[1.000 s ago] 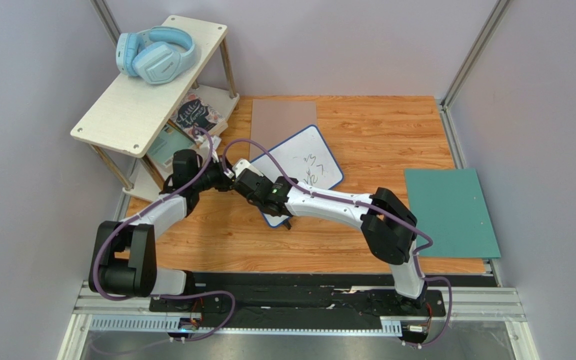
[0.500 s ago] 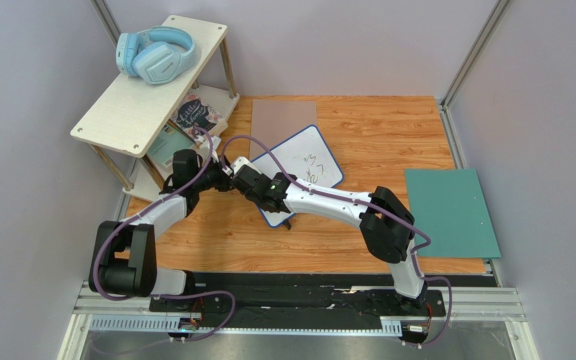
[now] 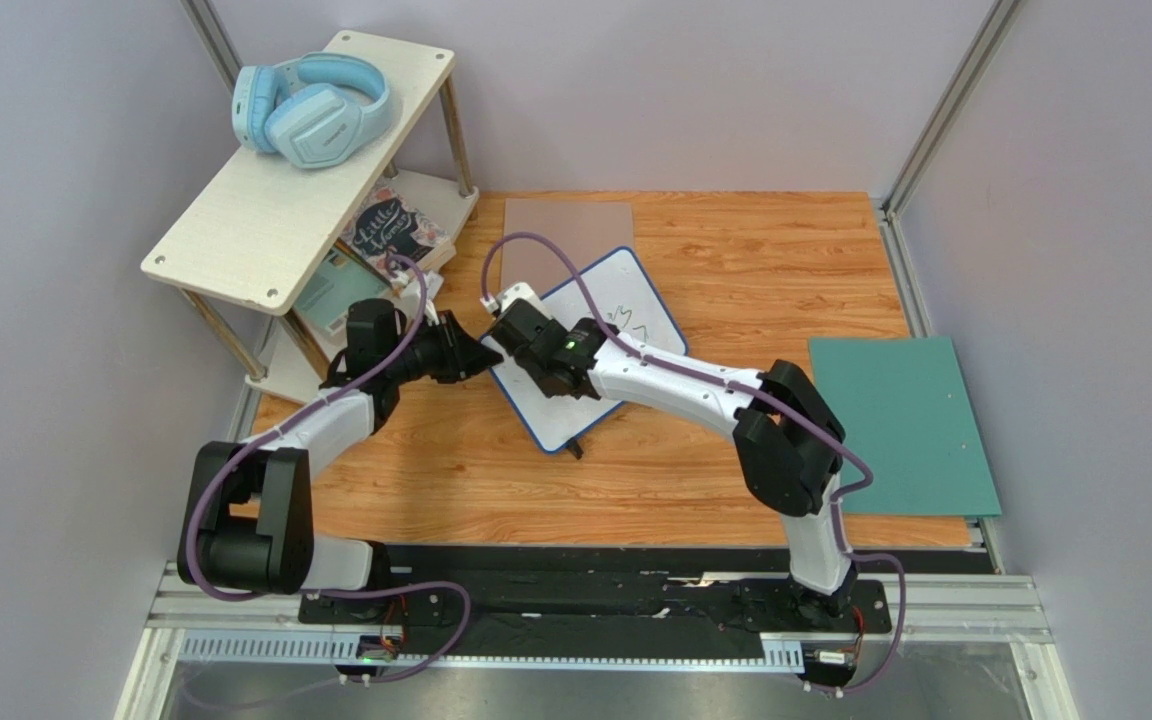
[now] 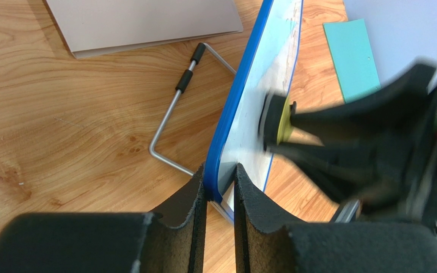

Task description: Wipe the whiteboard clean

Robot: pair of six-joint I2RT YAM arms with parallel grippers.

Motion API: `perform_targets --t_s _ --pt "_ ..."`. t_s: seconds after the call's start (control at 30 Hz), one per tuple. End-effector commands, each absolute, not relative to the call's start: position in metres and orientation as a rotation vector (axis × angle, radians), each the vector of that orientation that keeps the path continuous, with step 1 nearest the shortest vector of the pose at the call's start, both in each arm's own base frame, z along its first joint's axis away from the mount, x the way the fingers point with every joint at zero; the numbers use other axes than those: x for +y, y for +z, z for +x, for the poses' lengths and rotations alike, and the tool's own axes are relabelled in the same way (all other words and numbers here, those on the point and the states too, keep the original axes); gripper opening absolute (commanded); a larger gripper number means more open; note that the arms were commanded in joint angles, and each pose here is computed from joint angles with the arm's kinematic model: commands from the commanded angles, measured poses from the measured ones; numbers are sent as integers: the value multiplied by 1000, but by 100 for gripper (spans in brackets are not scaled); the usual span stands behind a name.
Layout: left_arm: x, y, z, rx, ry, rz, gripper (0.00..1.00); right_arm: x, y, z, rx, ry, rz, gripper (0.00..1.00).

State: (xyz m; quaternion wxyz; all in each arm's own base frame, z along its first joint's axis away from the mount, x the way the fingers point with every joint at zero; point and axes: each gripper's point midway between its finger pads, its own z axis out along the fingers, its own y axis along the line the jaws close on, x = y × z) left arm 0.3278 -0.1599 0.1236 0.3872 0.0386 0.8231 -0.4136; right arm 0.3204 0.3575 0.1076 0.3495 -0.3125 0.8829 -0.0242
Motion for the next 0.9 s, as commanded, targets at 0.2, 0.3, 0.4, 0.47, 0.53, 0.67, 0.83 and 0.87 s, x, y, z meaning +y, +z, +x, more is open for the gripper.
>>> perform_targets --t_s 0.2,0.3,0.4,0.47,0.53,0.67,0.83,0.87 --pt "-150 106 325 2135 -956 136 0 269 114 389 2306 -208 -439 0" --pt "-150 107 325 2135 -956 136 0 250 111 404 2316 -180 -355 0" --pt "-150 106 324 2136 -957 138 0 241 116 419 2296 -134 -310 0" --pt "-151 107 324 2134 -958 140 0 236 124 429 2265 -128 -289 0" --pt "-151 107 325 2134 -957 141 0 242 133 435 2227 -88 -296 0" --pt "-151 106 325 2137 -959 141 0 253 146 441 2184 -28 -324 0" --pt "-151 105 324 2138 -963 142 0 288 162 433 2113 134 -428 0" --pt "-151 105 325 2138 -962 144 0 299 165 427 2100 165 -461 0"
